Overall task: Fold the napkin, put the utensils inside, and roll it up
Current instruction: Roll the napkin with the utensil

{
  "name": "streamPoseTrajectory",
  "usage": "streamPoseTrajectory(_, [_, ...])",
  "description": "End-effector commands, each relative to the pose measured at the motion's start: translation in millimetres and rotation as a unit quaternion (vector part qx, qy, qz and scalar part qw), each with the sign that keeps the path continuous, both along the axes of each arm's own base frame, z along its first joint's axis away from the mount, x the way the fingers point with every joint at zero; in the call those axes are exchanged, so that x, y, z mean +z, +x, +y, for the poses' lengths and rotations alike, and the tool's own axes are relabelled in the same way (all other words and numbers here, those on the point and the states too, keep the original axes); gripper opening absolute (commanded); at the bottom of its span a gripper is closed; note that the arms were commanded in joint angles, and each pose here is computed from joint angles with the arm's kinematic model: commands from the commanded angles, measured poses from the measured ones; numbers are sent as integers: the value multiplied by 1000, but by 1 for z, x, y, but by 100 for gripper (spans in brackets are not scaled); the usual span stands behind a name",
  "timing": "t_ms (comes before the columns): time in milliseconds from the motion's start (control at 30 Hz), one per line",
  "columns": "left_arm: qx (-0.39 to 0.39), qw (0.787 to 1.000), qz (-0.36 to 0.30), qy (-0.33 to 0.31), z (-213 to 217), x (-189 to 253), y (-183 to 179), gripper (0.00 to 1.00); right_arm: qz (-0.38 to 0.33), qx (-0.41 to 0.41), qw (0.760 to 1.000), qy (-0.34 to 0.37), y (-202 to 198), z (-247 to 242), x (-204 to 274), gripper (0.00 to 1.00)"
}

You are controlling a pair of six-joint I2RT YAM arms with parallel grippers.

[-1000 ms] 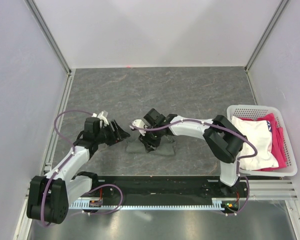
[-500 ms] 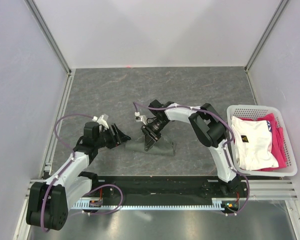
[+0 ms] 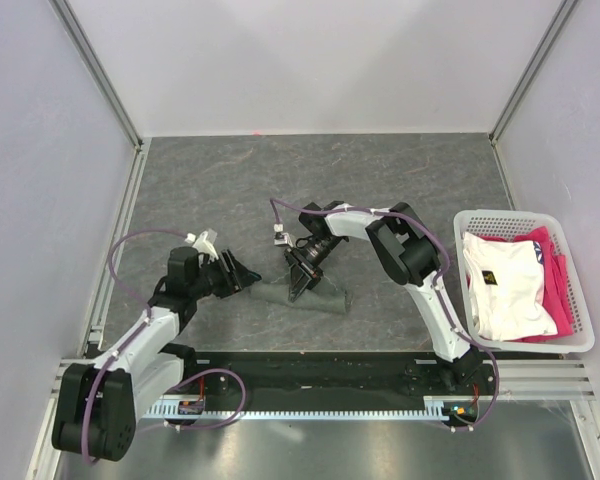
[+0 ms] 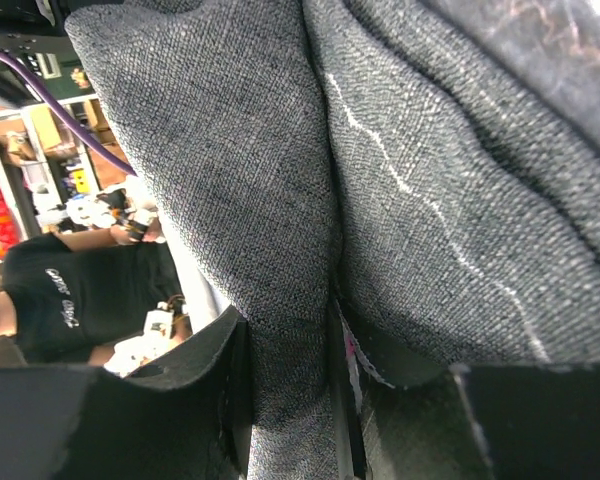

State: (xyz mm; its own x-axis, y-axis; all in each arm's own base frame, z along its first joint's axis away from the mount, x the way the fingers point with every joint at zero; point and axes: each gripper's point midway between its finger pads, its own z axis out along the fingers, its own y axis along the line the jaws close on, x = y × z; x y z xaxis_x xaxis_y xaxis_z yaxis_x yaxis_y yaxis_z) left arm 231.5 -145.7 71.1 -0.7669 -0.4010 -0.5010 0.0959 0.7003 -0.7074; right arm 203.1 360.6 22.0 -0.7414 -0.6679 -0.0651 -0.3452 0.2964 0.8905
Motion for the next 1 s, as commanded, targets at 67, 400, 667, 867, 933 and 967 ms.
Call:
streamPoseTrajectory(67, [-27, 999, -34, -5, -8, -1, 6, 55, -26, 13, 999, -42, 4, -8, -39, 39])
streamPoseTrajectory(400, [-38, 999, -11, -7, -13, -14, 12, 16, -31, 11, 999, -42, 6, -9, -38, 44])
streamPoseTrajectory(667, [-16, 999, 39, 9, -7, -25, 16, 2, -68, 3, 997, -42, 19, -4, -19, 59])
streamPoseTrajectory(867, [-21, 997, 74, 9, -10, -27, 16, 2, -134, -17, 989, -64, 39, -4, 2, 62])
streamPoseTrajectory(933, [-25, 996, 85, 6, -12, -26, 17, 2, -157, -26, 985, -69, 46, -3, 8, 63])
streamPoseTrajectory(967, [-27, 995, 94, 5, -13, -28, 18, 2, -178, -32, 981, -74, 51, -4, 15, 64])
